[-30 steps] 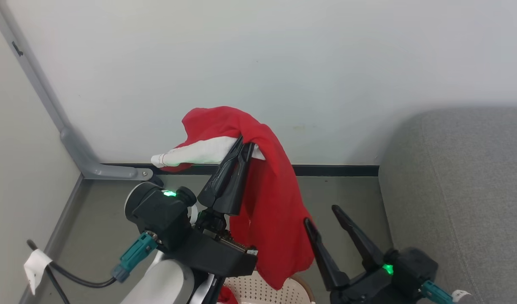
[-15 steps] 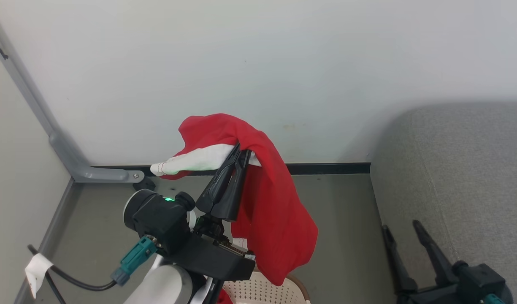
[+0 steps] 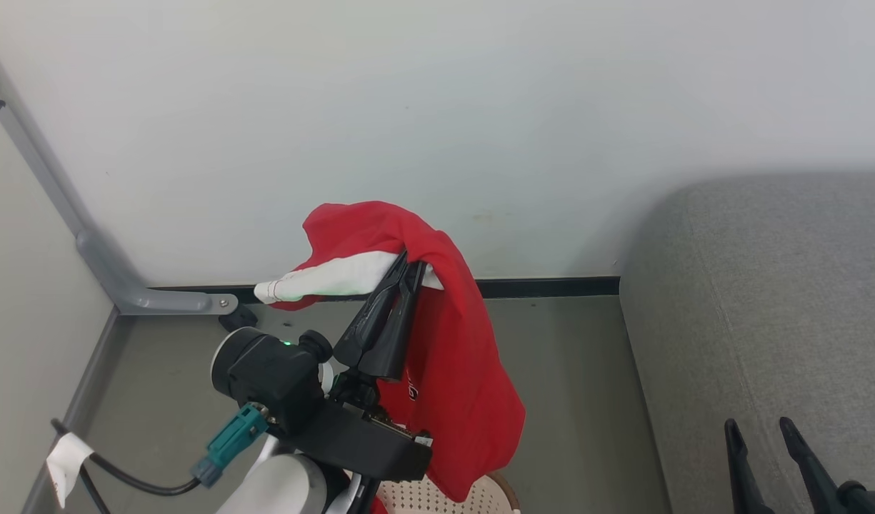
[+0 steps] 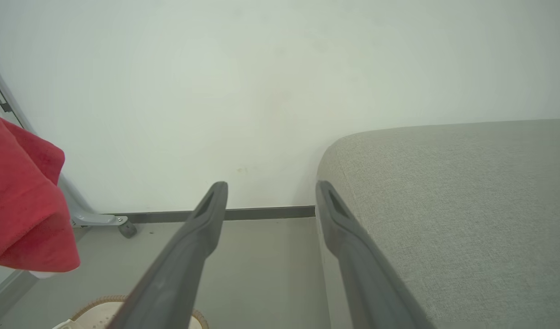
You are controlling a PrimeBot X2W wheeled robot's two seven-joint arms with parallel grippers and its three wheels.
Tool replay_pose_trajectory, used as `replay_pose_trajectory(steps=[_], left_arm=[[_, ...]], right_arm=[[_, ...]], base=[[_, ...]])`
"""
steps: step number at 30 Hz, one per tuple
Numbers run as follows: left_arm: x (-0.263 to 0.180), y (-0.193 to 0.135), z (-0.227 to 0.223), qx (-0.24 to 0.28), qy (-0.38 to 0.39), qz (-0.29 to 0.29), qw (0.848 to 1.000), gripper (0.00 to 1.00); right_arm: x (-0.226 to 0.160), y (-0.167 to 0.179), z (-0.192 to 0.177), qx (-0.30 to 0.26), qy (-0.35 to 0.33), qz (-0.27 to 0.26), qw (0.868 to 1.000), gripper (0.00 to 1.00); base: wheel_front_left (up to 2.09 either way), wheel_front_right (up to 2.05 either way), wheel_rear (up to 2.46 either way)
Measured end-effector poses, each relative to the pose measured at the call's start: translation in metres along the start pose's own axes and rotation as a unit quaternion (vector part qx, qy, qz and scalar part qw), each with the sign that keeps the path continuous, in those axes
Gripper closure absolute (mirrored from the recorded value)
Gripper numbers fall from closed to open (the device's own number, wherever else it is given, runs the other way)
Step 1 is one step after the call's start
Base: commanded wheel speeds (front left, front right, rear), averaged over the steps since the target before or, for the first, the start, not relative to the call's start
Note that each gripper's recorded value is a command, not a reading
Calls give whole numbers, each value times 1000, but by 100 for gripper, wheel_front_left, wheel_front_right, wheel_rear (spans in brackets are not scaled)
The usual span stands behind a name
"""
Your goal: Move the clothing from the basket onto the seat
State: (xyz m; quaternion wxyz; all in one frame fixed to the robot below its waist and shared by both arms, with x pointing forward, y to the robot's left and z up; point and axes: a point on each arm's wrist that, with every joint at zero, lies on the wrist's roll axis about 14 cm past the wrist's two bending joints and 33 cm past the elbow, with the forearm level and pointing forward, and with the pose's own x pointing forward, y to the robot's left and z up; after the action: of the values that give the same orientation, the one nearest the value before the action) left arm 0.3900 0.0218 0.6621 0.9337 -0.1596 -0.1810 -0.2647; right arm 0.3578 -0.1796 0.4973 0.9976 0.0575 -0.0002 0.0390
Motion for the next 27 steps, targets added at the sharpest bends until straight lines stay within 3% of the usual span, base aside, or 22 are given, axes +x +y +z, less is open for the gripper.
replay_pose_trajectory(steps=[10, 27], left_arm=[[0, -1, -1, -1, 1, 1, 1000, 100], [2, -2, -4, -4, 6, -1, 1000, 100]], right_arm=[[-11, -20, 1, -4, -1, -31, 1000, 0], [-12, -22, 8, 1, -13, -42, 999, 0]], base=[[0, 0, 0], [0, 0, 0]])
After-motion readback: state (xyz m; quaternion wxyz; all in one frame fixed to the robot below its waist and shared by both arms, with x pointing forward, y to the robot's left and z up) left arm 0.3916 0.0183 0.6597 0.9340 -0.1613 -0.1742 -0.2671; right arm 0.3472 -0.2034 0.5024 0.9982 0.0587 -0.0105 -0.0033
